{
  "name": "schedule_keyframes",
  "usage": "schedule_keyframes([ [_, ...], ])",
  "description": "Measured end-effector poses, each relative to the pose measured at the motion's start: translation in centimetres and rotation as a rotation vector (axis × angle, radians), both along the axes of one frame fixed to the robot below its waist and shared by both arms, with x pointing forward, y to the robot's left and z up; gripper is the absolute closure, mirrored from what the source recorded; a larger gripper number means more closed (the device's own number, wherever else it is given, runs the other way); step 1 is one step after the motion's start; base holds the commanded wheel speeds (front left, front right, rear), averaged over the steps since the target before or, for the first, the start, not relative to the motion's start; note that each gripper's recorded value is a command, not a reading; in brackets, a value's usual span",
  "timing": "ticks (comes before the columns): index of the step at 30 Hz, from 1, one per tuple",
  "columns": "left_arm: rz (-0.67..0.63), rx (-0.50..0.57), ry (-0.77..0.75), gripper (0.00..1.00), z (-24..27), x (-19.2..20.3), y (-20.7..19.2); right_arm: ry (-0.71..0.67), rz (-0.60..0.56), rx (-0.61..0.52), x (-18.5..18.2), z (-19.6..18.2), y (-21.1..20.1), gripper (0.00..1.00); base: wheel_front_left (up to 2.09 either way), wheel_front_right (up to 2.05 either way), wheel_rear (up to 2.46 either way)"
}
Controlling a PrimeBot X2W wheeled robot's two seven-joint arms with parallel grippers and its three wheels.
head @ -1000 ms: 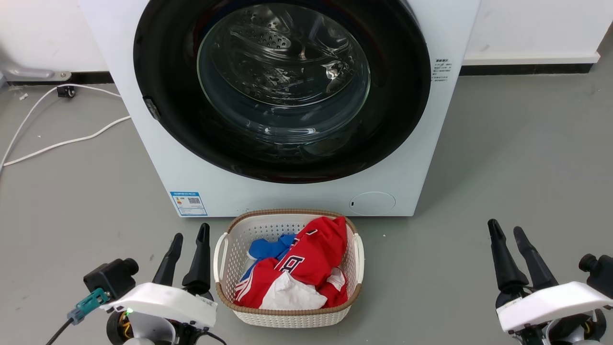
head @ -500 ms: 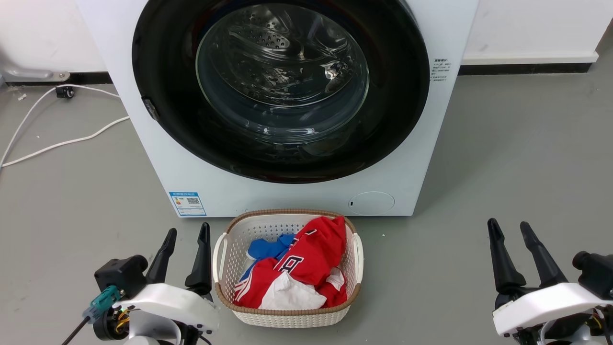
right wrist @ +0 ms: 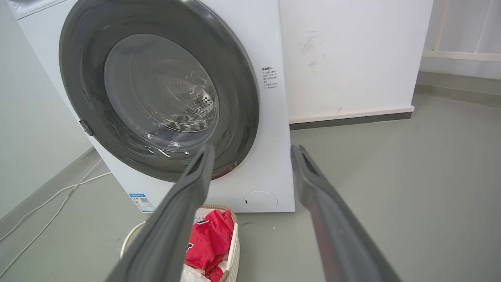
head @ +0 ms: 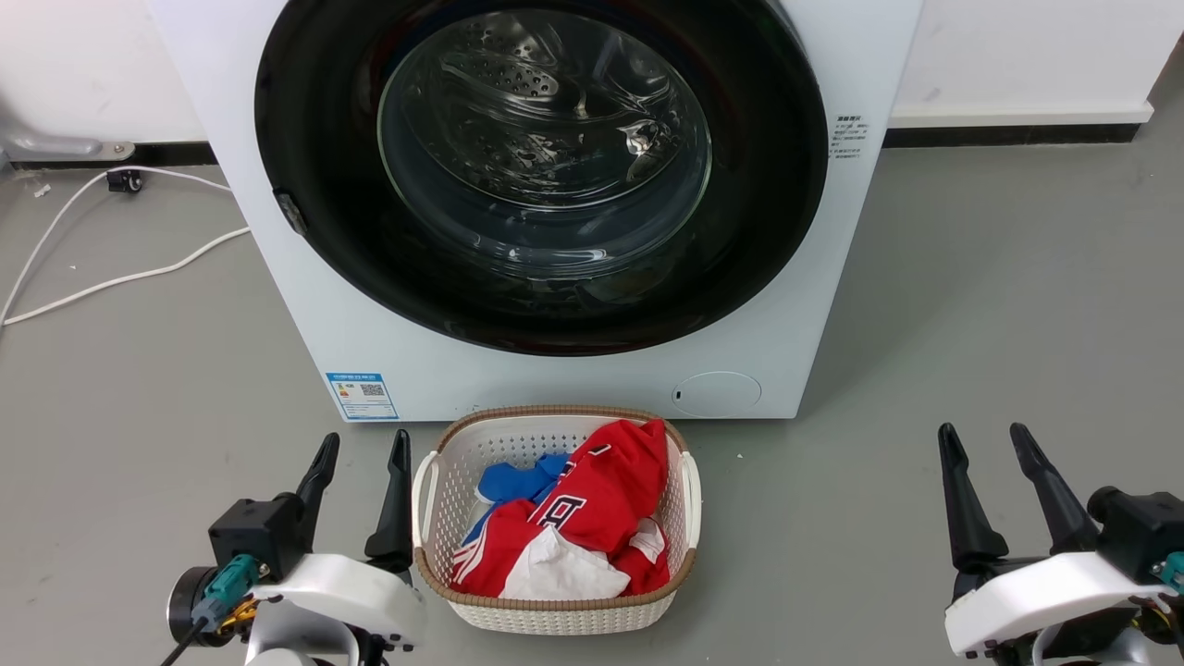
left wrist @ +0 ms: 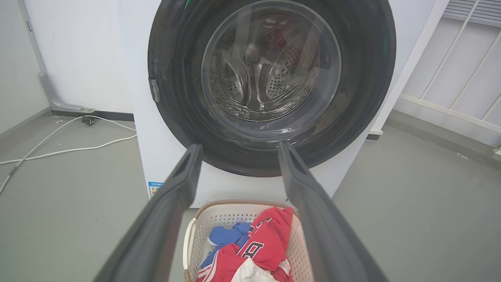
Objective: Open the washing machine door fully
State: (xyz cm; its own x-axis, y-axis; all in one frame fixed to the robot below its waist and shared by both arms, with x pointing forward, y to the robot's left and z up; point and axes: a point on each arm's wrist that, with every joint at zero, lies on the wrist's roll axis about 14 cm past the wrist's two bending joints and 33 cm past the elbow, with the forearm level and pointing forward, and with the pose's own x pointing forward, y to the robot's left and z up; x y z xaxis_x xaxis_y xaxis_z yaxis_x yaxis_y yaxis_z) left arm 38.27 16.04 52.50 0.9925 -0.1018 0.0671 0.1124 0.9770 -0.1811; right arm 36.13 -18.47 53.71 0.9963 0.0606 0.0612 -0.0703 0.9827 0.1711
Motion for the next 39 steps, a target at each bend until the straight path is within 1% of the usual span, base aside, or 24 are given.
schedule_keyframes([
  [10, -0.017, 0.055, -0.024, 0.0, 0.1, -0.1, -0.5, -0.007, -0.011, -0.087, -0.3, 0.1, -0.1, 0.0, 0.0, 0.0, 0.0],
  [20, -0.008, 0.102, -0.042, 0.0, 0.1, 0.0, -0.2, 0.002, -0.017, -0.145, -0.5, -0.1, -0.2, 0.0, 0.0, 0.0, 0.0],
  [28, -0.019, 0.129, -0.042, 0.0, -0.3, 0.0, -0.2, 0.009, -0.013, -0.176, -0.5, -0.3, 0.0, 0.0, 0.0, 0.0, 0.0],
  [39, -0.019, 0.139, -0.037, 0.0, -1.0, -0.1, -0.3, -0.007, -0.008, -0.212, -0.5, -0.2, 0.2, 0.0, 0.0, 0.0, 0.0],
])
